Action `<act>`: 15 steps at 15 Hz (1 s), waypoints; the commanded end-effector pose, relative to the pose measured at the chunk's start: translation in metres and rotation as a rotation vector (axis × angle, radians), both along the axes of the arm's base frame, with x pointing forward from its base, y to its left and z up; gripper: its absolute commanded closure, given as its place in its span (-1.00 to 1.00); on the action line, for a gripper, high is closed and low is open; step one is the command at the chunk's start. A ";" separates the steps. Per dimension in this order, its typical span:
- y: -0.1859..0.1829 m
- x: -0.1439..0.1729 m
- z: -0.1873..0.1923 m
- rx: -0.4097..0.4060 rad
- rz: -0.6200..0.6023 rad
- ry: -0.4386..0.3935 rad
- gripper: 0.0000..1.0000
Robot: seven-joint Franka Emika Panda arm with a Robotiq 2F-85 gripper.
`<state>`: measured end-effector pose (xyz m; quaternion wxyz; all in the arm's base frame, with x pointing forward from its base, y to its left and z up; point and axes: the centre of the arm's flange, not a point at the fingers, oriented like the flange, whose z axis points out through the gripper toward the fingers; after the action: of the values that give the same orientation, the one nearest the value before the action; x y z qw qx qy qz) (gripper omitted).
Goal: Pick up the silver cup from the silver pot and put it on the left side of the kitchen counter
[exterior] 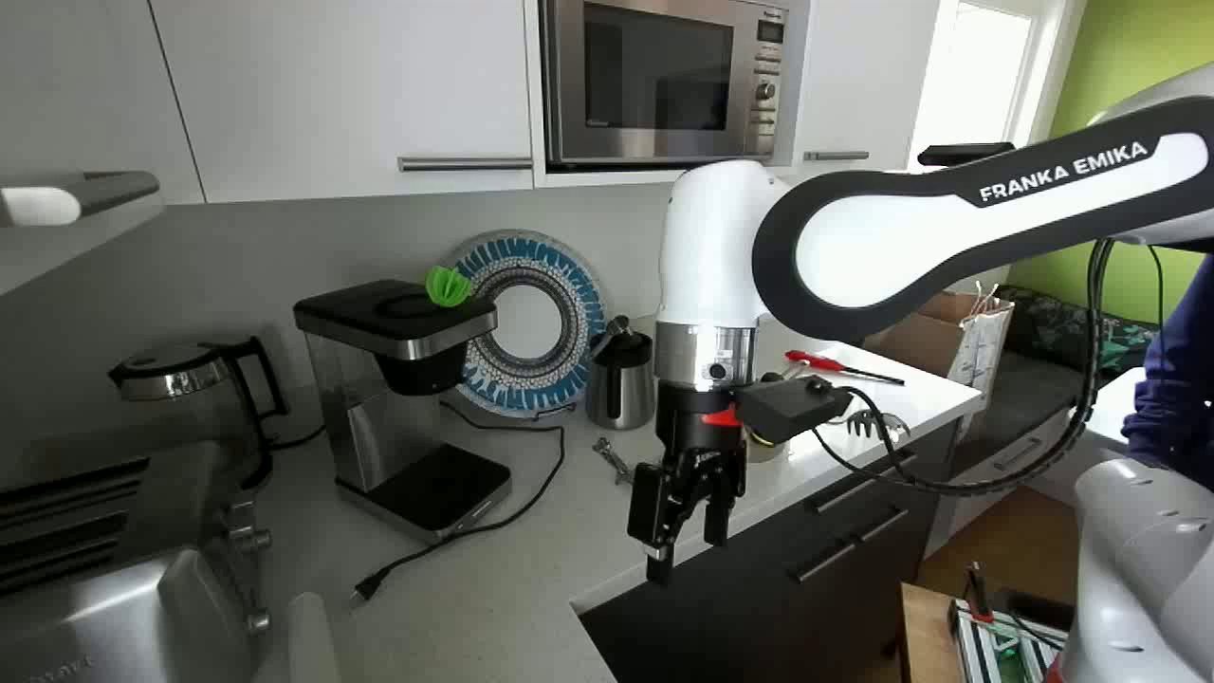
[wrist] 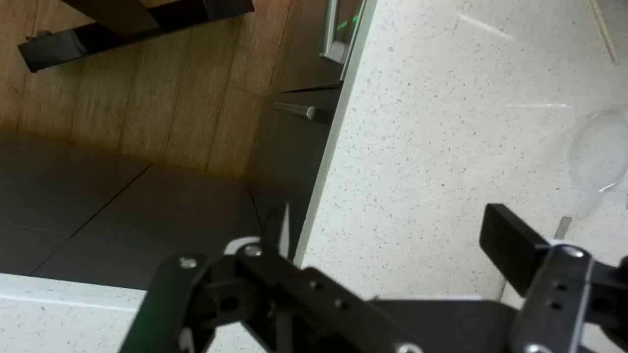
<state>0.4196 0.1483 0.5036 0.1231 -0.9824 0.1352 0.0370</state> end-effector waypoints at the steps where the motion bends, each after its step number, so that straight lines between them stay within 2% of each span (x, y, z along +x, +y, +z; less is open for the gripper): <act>1: 0.000 0.000 0.000 0.000 0.000 0.000 -1.00; 14: 0.000 0.000 0.000 0.000 0.000 0.000 -1.00; 15: -0.005 0.001 0.000 -0.018 -0.030 -0.018 -1.00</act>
<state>0.4196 0.1483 0.5036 0.1231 -0.9824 0.1352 0.0370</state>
